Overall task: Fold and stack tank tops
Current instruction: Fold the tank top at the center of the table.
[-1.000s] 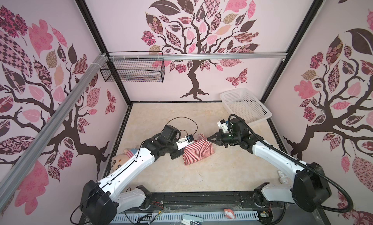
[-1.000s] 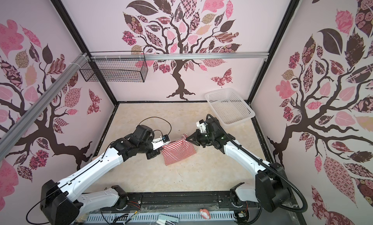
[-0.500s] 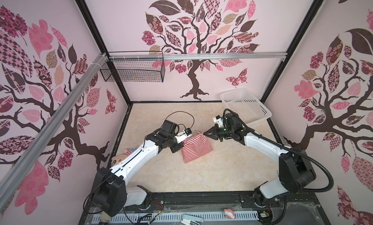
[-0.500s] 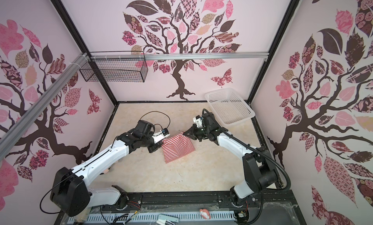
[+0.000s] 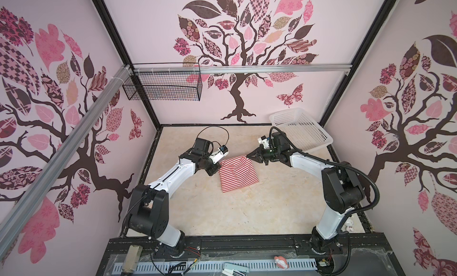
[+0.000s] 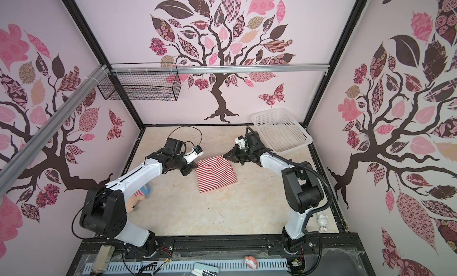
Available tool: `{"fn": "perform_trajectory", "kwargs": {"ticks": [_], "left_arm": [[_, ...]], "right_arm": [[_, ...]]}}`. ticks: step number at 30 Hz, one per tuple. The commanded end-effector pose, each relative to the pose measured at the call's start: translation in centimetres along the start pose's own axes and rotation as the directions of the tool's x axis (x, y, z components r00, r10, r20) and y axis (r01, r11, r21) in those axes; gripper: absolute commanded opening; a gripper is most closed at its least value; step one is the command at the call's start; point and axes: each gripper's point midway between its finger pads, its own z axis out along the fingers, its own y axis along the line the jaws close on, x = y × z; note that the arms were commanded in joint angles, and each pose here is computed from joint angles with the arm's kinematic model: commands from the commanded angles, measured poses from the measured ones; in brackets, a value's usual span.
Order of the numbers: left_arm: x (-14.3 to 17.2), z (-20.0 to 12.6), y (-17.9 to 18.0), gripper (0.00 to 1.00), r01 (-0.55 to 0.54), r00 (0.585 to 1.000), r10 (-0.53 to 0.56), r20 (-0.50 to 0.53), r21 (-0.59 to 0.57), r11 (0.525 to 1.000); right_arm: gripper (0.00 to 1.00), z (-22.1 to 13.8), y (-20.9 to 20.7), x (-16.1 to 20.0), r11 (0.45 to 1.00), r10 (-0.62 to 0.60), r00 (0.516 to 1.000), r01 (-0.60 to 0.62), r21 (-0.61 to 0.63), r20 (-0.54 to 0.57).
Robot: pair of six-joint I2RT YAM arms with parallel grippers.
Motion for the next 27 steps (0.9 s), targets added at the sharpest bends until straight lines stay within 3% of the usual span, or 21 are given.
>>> {"fn": "perform_trajectory", "kwargs": {"ticks": [1,18,27], "left_arm": [[-0.8,0.6,1.4,0.01,0.027,0.999,-0.028,0.036,0.022,0.999],[-1.0,6.7,6.2,0.09,0.122,0.992,-0.121,-0.037,0.015,0.992],[-0.8,8.2,7.9,0.15,0.141,0.988,-0.142,-0.061,-0.025,0.99]], "right_arm": [[0.09,1.0,-0.5,-1.3,1.0,0.004,1.0,-0.005,-0.023,-0.011],[0.09,3.7,-5.3,-5.9,0.997,0.082,0.997,-0.082,0.008,-0.004],[0.13,4.5,-7.6,-7.1,0.992,0.116,0.993,-0.116,0.043,0.008]]}}
